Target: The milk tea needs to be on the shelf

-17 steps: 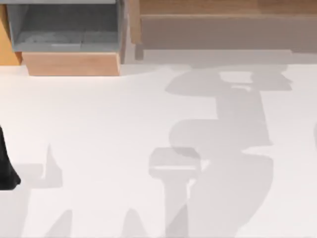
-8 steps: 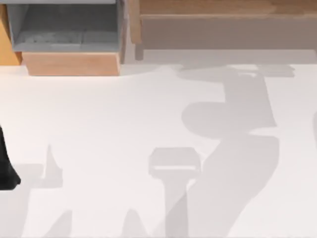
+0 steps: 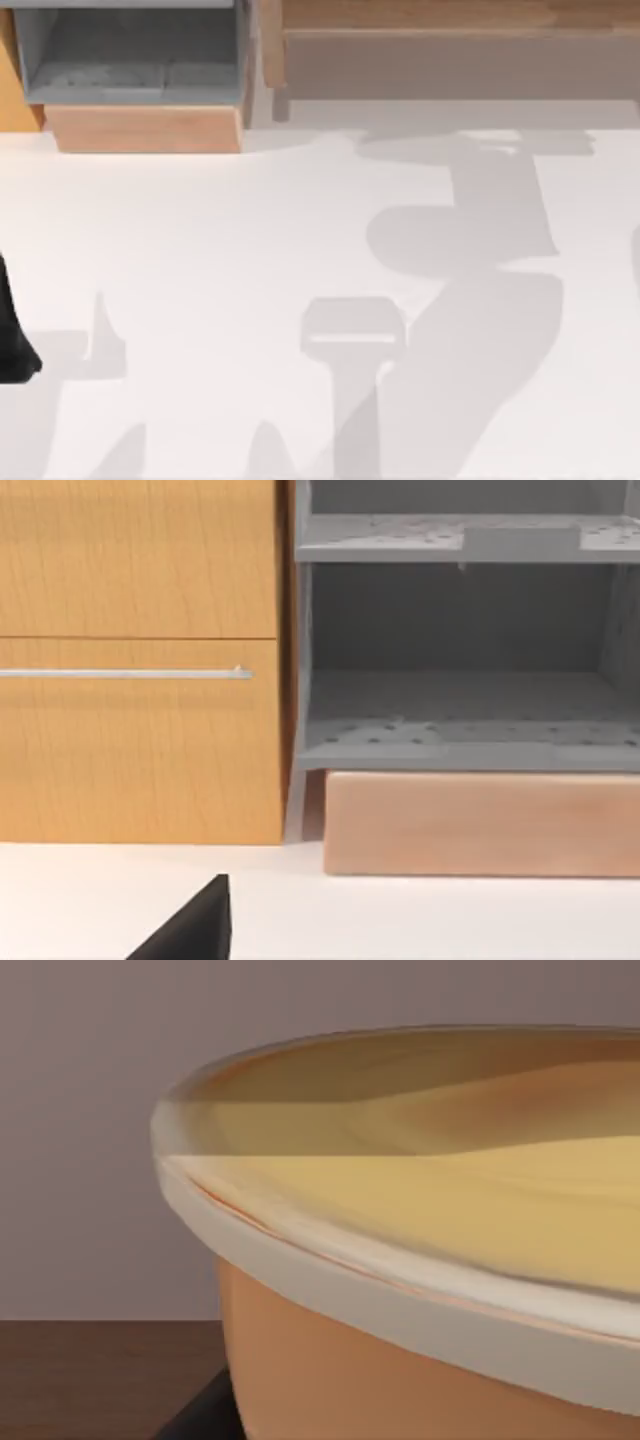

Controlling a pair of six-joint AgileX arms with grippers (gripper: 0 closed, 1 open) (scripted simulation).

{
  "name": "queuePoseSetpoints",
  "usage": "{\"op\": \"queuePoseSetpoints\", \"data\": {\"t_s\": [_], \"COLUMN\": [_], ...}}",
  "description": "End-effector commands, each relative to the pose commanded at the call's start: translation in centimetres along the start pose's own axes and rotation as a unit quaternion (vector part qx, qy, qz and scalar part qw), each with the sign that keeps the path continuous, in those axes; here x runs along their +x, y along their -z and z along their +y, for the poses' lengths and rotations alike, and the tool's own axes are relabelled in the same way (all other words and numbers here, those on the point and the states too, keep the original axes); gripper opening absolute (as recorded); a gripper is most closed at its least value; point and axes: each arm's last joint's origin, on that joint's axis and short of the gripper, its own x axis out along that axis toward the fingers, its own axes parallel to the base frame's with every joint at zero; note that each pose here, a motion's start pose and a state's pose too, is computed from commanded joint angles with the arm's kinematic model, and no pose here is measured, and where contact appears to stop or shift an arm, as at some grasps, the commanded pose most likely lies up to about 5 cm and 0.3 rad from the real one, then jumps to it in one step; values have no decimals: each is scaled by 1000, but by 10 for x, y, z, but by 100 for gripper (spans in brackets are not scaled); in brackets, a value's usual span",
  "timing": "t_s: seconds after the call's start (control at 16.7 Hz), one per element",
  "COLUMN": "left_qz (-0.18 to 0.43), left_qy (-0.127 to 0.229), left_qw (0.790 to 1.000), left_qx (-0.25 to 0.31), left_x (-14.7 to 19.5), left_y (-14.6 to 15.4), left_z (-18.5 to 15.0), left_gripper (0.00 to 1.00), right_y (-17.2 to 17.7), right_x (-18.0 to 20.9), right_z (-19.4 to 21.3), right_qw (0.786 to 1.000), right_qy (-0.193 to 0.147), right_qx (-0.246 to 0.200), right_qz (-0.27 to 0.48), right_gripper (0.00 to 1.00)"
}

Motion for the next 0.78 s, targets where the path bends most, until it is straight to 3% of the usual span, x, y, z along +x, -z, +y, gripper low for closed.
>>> {"op": "queuePoseSetpoints", "data": {"t_s": [0.42,0.78], "left_qz": [0,0], "left_qy": [0,0], "left_qw": [1000,1000], "left_qx": [0,0], "left_x": [0,0], "left_y": [0,0], "left_z": [0,0], "left_gripper": [100,100], "right_y": [0,0], "right_x": [0,0], "right_z": [0,0], "right_qw": [1000,1000], "right_qy": [0,0], "right_qx": [0,0], "right_qz": [0,0], "right_gripper": [98,100]}}
